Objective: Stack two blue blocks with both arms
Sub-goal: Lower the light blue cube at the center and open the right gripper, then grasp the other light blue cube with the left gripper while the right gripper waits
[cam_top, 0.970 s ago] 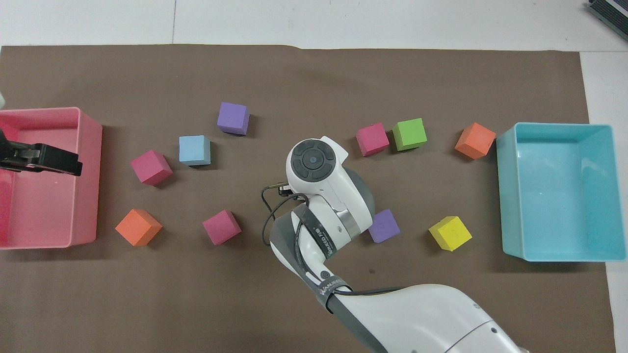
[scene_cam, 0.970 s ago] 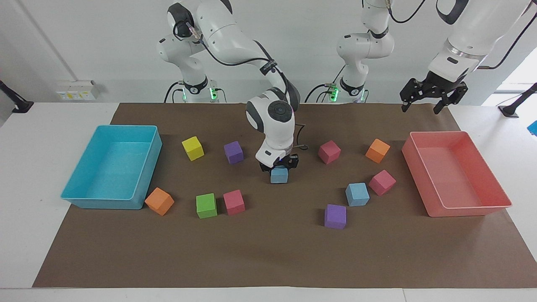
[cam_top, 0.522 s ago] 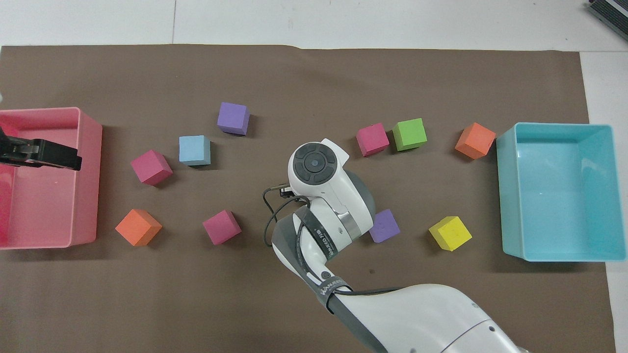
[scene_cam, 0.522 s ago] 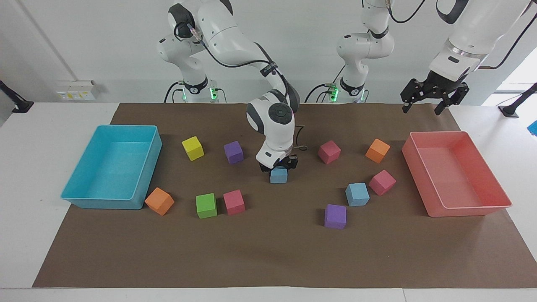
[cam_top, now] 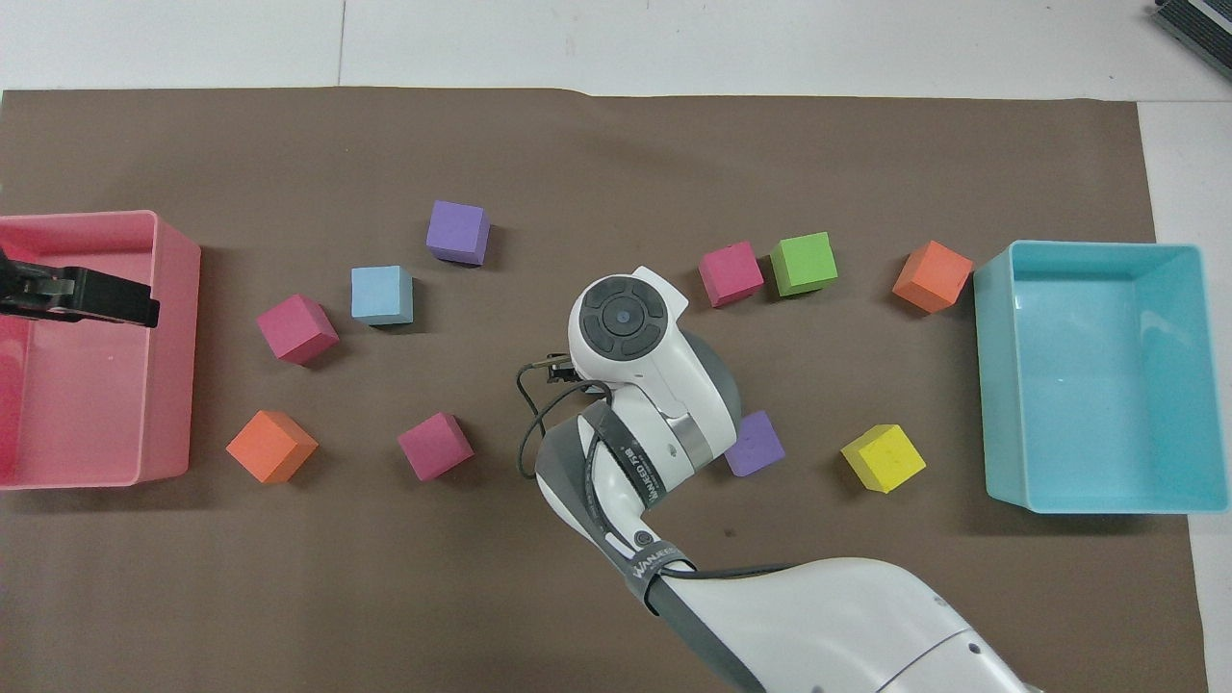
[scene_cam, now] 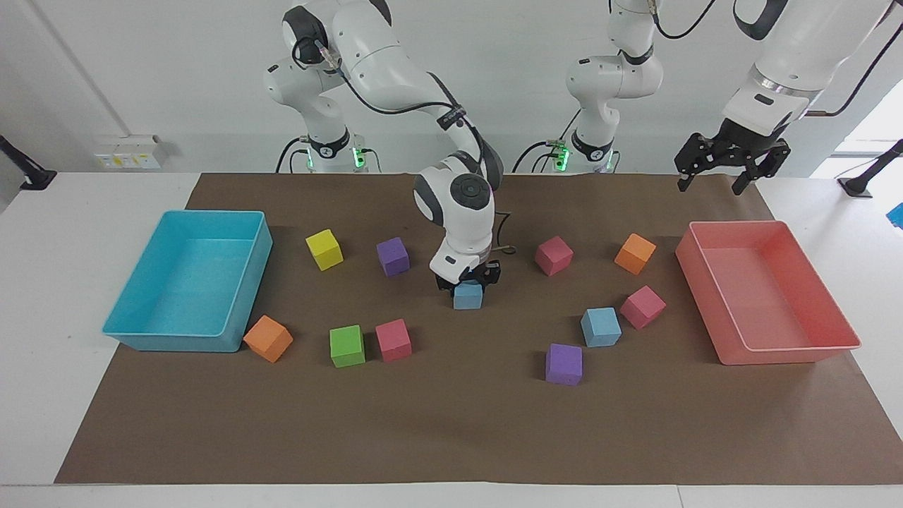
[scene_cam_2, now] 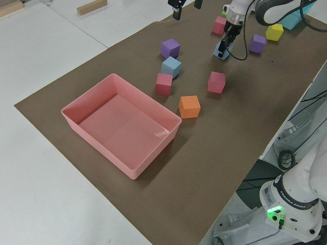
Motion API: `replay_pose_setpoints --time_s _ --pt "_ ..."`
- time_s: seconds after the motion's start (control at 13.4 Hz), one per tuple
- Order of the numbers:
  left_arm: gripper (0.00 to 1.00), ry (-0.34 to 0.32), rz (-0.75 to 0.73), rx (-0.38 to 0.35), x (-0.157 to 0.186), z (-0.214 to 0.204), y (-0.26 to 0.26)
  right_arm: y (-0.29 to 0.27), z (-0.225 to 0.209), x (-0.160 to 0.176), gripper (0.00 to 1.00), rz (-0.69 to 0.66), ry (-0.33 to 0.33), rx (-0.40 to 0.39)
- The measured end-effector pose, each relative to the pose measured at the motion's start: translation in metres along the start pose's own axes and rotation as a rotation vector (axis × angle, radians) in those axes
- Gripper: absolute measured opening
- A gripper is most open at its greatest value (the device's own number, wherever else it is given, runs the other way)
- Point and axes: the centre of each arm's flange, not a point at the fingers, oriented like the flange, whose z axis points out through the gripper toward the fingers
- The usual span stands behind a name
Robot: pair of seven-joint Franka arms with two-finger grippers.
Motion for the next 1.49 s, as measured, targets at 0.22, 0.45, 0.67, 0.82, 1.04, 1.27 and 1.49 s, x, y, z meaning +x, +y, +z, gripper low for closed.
replay_pose_setpoints --time_s 0.22,0.45,0.67,0.82,1.04,1.27,1.49 --pt "1.0 0.001 0.0 0.0 0.0 0.0 0.0 0.009 -0.036 0.005 1.0 0.015 0.031 0.019" --pt "1.0 0.011 0.001 0.0 0.002 0.0 0.0 0.022 -0.07 0.006 1.0 0.029 0.044 0.028" --pt "1.0 0.021 0.007 0.0 0.009 0.008 0.004 0.052 -0.115 0.004 1.0 0.032 0.02 0.126" --pt "1.0 0.023 0.013 -0.001 0.013 0.017 0.006 0.09 -0.138 -0.001 1.0 -0.018 -0.001 0.225" --pt "1.0 0.05 0.026 -0.002 0.022 0.045 0.014 0.145 -0.133 0.001 1.0 -0.059 -0.012 0.357" --pt "1.0 0.063 0.003 -0.008 0.035 0.088 0.029 0.183 -0.109 0.0 0.93 -0.078 -0.023 0.477" --pt "1.0 0.072 -0.03 -0.018 0.054 0.128 0.049 0.186 -0.083 -0.007 0.52 -0.075 -0.035 0.538"
